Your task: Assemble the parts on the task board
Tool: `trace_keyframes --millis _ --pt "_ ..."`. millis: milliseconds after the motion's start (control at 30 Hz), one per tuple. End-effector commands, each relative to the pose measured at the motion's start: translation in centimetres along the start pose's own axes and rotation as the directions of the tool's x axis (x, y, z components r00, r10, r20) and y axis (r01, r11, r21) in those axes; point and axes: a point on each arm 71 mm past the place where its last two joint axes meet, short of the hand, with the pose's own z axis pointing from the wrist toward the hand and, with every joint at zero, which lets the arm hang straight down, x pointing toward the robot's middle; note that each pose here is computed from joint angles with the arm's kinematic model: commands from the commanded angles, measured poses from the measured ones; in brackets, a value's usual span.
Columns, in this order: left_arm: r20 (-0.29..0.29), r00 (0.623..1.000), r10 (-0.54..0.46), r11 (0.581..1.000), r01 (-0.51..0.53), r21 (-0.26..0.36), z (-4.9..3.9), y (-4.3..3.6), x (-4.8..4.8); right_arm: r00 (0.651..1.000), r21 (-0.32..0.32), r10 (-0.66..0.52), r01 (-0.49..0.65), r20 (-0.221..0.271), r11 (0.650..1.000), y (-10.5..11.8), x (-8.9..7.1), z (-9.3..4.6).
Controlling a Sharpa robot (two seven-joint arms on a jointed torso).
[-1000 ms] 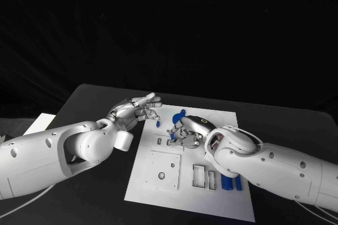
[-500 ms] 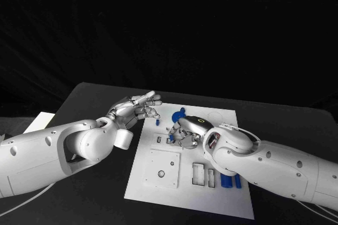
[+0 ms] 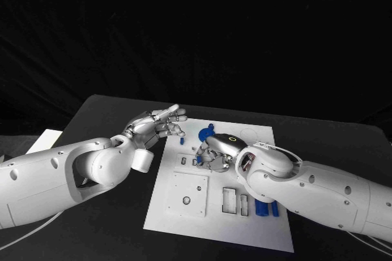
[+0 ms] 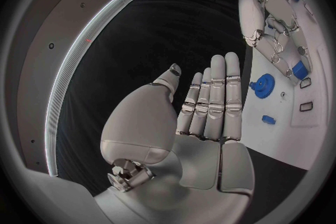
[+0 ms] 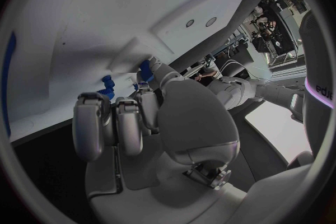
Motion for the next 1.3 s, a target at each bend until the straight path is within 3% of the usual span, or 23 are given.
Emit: trace_keyframes --millis 33,567,1300 --pt "-0.021 1.0 -0.012 1.0 0.012 0.005 0.01 -0.06 0.19 0.997 0.032 -0.042 0.044 -0.068 0.999 -0.6 0.96 -0.26" --pt "-0.02 1.0 -0.012 1.0 0.012 0.005 -0.03 -0.08 0.14 0.995 0.042 -0.056 0.059 -0.081 0.997 -0.6 1.08 -0.31" --pt "-0.021 1.0 -0.012 1.0 0.012 0.002 -0.04 -0.07 0.12 0.998 0.04 -0.059 0.059 0.008 0.997 -0.26 0.48 -0.23"
